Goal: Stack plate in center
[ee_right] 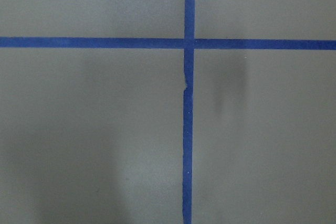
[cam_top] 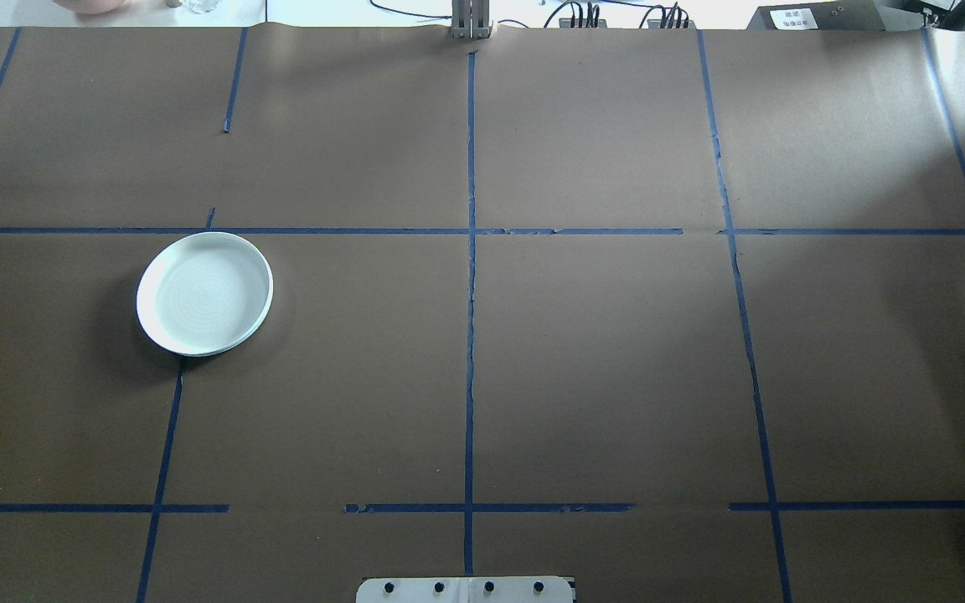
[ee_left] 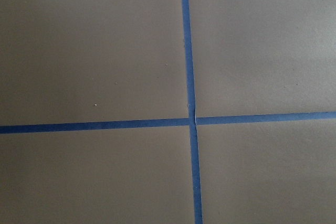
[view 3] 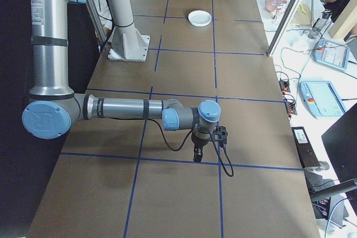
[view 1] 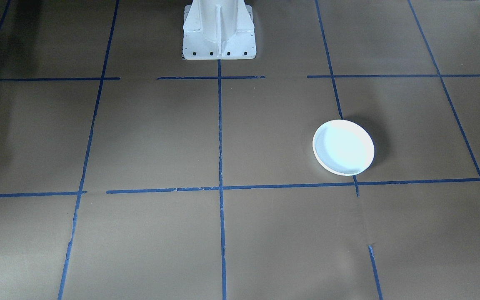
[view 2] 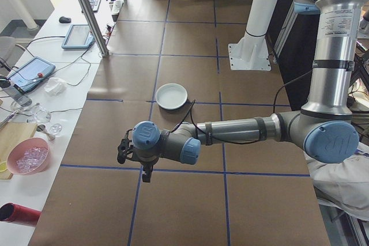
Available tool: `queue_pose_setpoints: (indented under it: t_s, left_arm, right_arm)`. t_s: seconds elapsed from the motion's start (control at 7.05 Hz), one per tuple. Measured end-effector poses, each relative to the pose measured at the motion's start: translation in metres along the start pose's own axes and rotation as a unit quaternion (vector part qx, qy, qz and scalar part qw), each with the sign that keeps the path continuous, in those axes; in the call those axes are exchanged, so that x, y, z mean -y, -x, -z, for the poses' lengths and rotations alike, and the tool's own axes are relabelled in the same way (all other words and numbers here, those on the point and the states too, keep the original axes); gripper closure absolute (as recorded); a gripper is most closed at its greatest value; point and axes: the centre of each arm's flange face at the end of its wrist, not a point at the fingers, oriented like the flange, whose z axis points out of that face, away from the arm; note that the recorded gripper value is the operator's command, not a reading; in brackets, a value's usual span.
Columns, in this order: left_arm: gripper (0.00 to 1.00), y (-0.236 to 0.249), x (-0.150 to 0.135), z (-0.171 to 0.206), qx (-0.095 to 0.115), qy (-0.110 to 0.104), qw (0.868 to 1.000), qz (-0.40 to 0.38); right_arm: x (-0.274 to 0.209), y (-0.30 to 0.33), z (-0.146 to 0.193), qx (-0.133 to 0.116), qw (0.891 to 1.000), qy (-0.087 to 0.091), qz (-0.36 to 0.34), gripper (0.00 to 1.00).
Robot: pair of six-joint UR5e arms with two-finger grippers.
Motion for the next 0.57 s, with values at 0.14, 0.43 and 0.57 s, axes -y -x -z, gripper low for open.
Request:
queue_pose_setpoints:
  t_s: [0.14,0.43,0.57]
  left_arm:
    - [0.0,0.0027,-0.0028,-0.0011,0.0,0.003,1.0,0.005]
    - [0.0,0.0073,-0.008,-0.0023,0.0,0.021,0.999,0.026]
    - [0.0,0.0006,-0.0048,0.0044,-0.001,0.02,1.0,0.024]
  right_arm:
    - [0.0,0.0,0.0,0.0,1.0,0.0,0.0,0.0]
    - [0.0,0.0,0.0,0.0,1.0,0.0,0.0,0.0]
    - [0.0,0.0,0.0,0.0,1.0,0.0,0.0,0.0]
